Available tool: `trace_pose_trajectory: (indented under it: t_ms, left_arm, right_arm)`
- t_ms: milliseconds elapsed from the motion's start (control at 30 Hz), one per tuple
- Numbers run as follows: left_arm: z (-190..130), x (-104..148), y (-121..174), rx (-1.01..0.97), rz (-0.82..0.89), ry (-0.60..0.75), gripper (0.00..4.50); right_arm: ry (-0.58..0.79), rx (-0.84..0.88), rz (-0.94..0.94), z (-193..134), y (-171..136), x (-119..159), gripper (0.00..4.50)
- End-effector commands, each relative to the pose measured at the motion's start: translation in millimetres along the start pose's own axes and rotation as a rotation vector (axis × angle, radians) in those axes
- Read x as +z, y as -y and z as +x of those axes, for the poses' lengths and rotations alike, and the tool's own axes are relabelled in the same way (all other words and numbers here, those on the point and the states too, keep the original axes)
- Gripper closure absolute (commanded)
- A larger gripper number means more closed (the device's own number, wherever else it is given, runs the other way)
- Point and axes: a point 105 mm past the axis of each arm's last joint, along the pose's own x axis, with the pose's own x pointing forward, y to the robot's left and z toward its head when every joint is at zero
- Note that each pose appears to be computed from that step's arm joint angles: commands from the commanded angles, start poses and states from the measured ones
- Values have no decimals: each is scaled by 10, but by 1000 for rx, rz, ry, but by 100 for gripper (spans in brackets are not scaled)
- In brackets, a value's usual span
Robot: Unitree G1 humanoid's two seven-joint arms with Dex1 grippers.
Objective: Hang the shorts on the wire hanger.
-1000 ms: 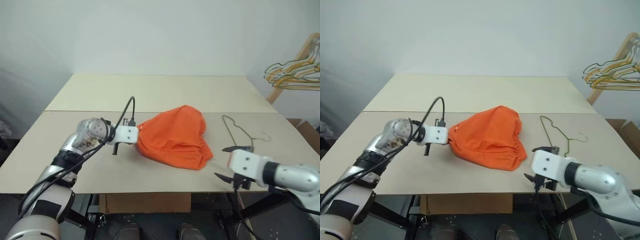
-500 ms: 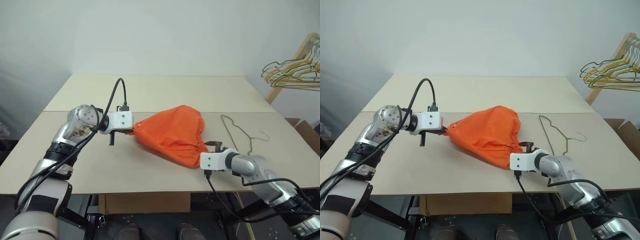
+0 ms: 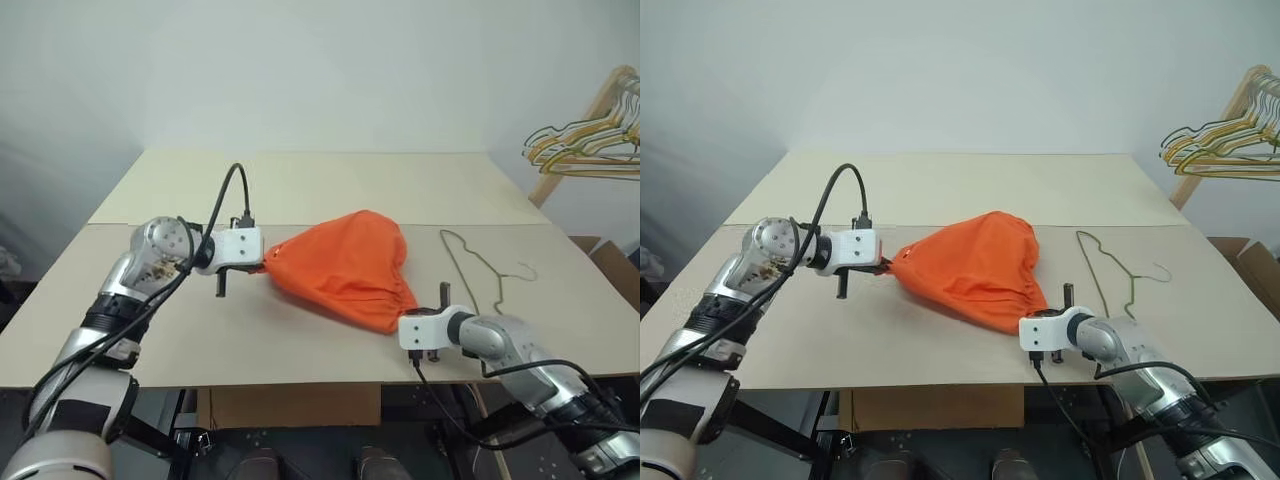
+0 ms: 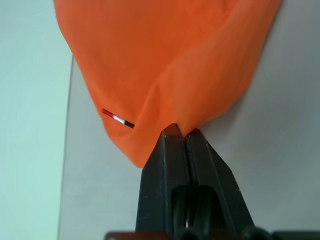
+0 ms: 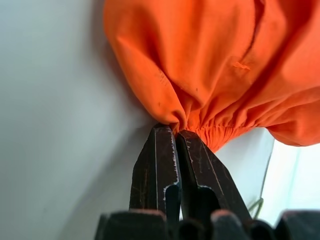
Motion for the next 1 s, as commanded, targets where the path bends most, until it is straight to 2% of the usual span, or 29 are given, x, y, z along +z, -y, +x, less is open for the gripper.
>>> trace_pose_trajectory:
  t_ms: [33,133,233,300,400,467,533,600,667,733,767,867,933,1000]
  left_arm:
    - [-208,85,180,-107,46,66,450]
    - [-306,50,368,-204,75,72,450]
    - [-286,48,401,-216,76,82,450]
    - [-204,89,272,-137,53,96,450]
    - [-110,173,-28,7,12,126,450]
    - [-85,258,-476,209,-39,141,450]
    - [-155,395,-1104,533,-117,149,450]
    - [-397,544,-1682,905,-256,171,450]
    - [-725,679,-2019,1169,-371,213,450]
    - [-1101,859,-2216,1401,-350,242,450]
    - [-1299,978,-2277,1515,-311,270,450]
    - [-1892,1339,-2322,1831,-201,414,450]
    - [-2010,1480,-2296,1879,-130,482,450]
    - [-1876,1520,-2276,1794,-97,530,450]
  right_arm:
    - [73,-35,-27,-393,282,149,449]
    - [161,42,-24,-644,319,302,449]
    - [244,126,-21,-805,382,403,449]
    - [277,46,26,-777,604,404,449]
    - [235,-81,19,-681,938,272,449]
    - [184,-294,91,-595,1407,129,449]
    - [110,-564,161,-583,1994,-34,449]
    - [3,-800,123,-658,2470,-154,449]
    - [-17,-1059,200,-839,2891,-187,449]
    - [-10,-1325,251,-1112,3208,-167,449]
    - [39,-1447,266,-1263,3313,-113,449]
    - [197,-1780,235,-1722,3395,56,449]
    - [234,-1831,180,-1772,3312,83,449]
    - [231,-1767,154,-1630,3177,27,449]
